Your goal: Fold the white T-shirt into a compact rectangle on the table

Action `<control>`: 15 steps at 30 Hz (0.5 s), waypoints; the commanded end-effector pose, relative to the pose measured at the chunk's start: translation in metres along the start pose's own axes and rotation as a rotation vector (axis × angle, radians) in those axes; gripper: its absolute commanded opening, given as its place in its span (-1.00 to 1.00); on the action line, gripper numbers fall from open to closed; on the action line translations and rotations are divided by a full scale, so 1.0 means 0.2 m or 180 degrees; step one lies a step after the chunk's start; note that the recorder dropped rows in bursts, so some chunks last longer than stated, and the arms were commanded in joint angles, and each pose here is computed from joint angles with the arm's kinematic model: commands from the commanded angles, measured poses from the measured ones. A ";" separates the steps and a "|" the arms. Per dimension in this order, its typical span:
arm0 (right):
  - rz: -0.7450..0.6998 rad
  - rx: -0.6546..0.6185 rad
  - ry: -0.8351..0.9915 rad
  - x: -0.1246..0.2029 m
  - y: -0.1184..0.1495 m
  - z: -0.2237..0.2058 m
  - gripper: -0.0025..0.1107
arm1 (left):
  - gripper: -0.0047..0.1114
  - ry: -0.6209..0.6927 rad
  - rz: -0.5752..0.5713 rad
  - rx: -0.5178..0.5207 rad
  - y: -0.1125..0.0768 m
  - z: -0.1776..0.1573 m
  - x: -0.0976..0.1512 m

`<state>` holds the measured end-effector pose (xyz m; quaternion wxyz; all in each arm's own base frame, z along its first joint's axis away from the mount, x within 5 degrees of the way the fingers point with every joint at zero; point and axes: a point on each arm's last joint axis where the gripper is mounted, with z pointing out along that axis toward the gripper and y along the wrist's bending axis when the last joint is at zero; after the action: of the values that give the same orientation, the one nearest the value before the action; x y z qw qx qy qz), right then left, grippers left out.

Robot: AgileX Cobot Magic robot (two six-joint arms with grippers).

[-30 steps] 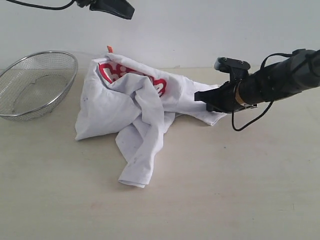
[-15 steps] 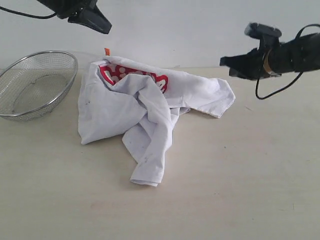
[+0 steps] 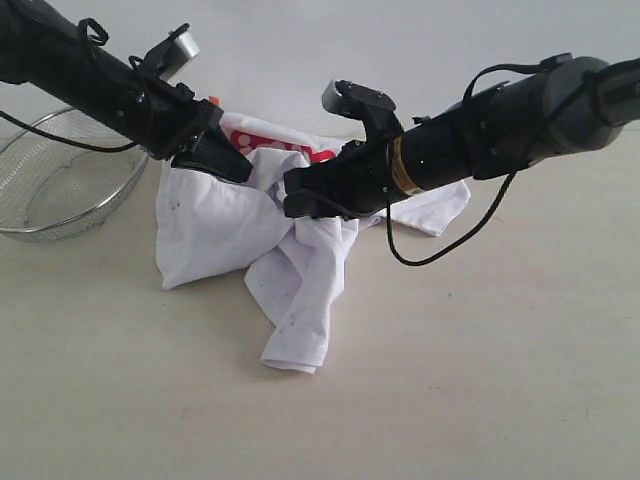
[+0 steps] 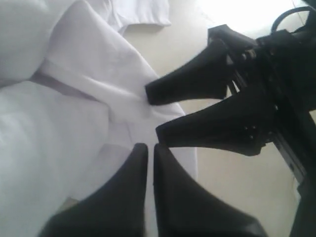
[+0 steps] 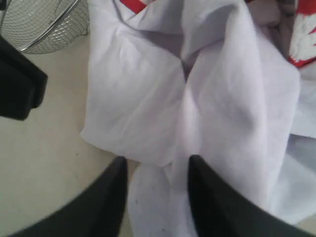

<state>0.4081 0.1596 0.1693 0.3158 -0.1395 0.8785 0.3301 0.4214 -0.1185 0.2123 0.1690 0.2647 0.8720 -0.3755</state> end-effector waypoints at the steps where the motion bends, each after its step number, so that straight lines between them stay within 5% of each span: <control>1: 0.0167 0.0005 -0.0020 0.00 0.01 -0.01 0.18 | -0.84 0.0119 -0.0075 0.0239 -0.05 -0.01 0.02; 5: 0.0124 -0.0049 0.0055 0.02 0.01 0.00 -0.35 | -0.84 0.0163 -0.0139 0.0265 -0.09 -0.02 0.05; 11: 0.0106 0.0052 0.0146 0.09 -0.02 0.01 0.00 | -0.84 0.0142 -0.0283 0.0135 -0.09 -0.01 0.14; 15: 0.0126 -0.0187 0.0245 0.11 0.02 0.01 -0.11 | -0.84 0.0099 -0.0507 -0.0094 -0.01 0.06 0.18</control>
<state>0.3950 0.1593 0.1536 0.2812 -0.1283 0.8894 0.3369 0.3896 -0.1167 0.2007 0.1241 0.2301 0.8854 -0.3844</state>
